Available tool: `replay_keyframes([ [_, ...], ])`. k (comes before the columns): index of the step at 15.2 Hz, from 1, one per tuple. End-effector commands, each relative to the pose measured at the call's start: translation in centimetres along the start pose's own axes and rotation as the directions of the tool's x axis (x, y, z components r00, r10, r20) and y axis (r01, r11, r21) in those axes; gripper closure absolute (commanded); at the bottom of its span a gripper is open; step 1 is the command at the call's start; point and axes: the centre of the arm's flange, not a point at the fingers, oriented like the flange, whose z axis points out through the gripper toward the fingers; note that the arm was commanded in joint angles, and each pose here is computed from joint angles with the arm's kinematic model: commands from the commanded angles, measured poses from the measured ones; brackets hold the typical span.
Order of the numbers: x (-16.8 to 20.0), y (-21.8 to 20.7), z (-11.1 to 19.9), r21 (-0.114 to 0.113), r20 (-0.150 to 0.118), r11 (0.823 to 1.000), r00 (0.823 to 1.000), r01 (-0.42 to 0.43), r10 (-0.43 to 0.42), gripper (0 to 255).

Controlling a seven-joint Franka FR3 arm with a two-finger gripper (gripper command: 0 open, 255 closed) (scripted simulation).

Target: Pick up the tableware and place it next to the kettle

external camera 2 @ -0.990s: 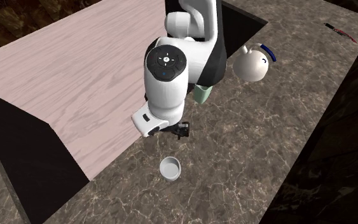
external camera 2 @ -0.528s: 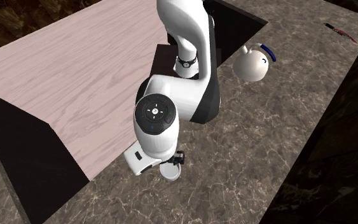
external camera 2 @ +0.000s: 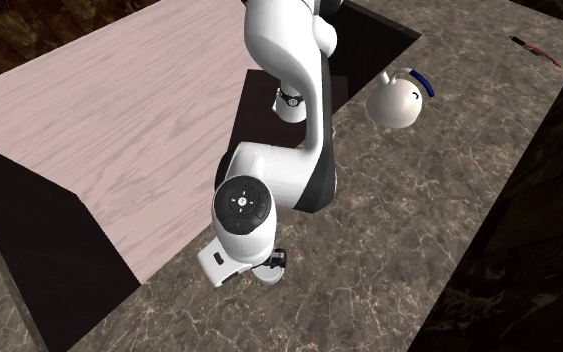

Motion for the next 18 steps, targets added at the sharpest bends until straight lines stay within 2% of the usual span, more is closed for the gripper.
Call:
replay_keyframes([
  [1,0.0,0.0,0.34,0.0,-0.001,1.0,1.0,0.0,0.0,0],
  [8,0.0,0.0,0.34,0.0,-0.001,1.0,1.0,0.0,0.0,0],
  [9,0.0,0.0,0.34,0.0,-0.001,1.0,1.0,0.0,0.0,255],
  [18,0.0,0.0,0.34,0.0,-0.001,1.0,1.0,0.0,0.0,255],
])
